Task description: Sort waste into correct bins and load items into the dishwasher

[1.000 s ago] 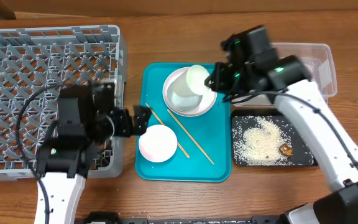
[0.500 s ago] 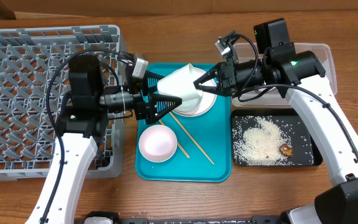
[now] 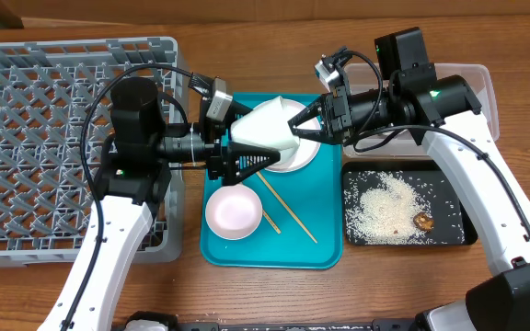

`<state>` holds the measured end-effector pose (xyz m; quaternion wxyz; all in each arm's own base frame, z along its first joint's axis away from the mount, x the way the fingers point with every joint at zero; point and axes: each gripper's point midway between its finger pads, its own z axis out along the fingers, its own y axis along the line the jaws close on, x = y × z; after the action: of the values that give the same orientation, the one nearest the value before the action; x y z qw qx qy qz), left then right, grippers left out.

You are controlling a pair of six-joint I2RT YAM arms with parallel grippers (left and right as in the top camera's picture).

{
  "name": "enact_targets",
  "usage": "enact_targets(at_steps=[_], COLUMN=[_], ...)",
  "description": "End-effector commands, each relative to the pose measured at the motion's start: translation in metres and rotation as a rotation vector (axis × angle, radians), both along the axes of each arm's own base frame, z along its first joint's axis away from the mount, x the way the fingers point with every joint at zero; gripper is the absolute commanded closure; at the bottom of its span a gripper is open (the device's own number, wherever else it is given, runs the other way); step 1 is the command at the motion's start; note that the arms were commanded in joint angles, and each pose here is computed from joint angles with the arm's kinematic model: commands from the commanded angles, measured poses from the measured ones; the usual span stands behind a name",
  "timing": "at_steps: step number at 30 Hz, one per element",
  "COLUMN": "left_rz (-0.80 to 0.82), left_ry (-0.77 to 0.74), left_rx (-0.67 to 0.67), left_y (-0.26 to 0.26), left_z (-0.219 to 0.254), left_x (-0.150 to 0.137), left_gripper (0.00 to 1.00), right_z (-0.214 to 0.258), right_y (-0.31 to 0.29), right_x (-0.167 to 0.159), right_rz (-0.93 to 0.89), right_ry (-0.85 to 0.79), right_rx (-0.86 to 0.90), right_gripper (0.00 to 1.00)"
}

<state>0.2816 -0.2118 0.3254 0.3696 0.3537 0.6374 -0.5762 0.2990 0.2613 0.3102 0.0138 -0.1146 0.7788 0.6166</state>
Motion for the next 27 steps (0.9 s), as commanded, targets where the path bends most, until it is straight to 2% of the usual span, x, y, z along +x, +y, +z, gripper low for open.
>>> enact_targets(at_steps=[1, 2, 3, 8, 11, 13, 14, 17, 19, 23, 27], left_rz=[-0.026, -0.01, -0.003, 0.041, 0.083, 0.156, 0.183, 0.341, 0.501, 0.768, 1.073], left_ry=[-0.015, -0.015, -0.015, -0.017, -0.014, 0.014, 0.032, 0.135, 0.231, 0.418, 0.57], left_rx=[-0.011, -0.006, -0.004, 0.008, 0.02, 0.04, 0.049, 0.111, 0.197, 0.308, 0.43], left_y=[-0.001, -0.001, -0.001, 0.0, 0.002, 0.011, 0.016, 0.044, 0.075, 0.144, 0.222], left_z=[0.008, 0.007, 0.006, 0.004, 0.002, -0.004, -0.007, -0.03, -0.058, -0.093, -0.114], left_x=[-0.003, -0.001, 0.001, 0.008, 0.015, 0.027, 0.032, 0.052, 0.067, 0.071, 0.054], left_gripper=[0.32, 0.37, 0.39, 0.41, 0.43, 0.5, 0.52, 0.6, 0.71, 0.96, 0.96], right_z=[0.007, 0.006, 0.006, 0.006, -0.004, -0.026, -0.041, -0.085, -0.106, -0.113, -0.104], right_y=[0.002, 0.002, 0.002, 0.001, -0.001, -0.01, -0.02, -0.07, -0.119, -0.177, -0.227], right_x=[-0.002, -0.002, -0.002, -0.002, 0.004, 0.016, 0.024, 0.048, 0.057, 0.054, 0.047], right_rz=[0.012, 0.012, 0.012, 0.011, -0.028, -0.113, -0.169, -0.362, -0.489, -0.588, -0.694], right_ry=[-0.027, -0.027, -0.027, -0.024, -0.03, -0.029, -0.028, -0.017, 0.0, 0.029, 0.028], right_rx=[0.014, 0.014, 0.014, 0.011, -0.046, -0.177, -0.264, -0.572, -0.779, -0.944, -1.043], right_gripper=[0.96, 0.96, 0.96, 0.94, 0.72, 0.61, 0.59, 0.54, 0.54, 0.53, 0.53])
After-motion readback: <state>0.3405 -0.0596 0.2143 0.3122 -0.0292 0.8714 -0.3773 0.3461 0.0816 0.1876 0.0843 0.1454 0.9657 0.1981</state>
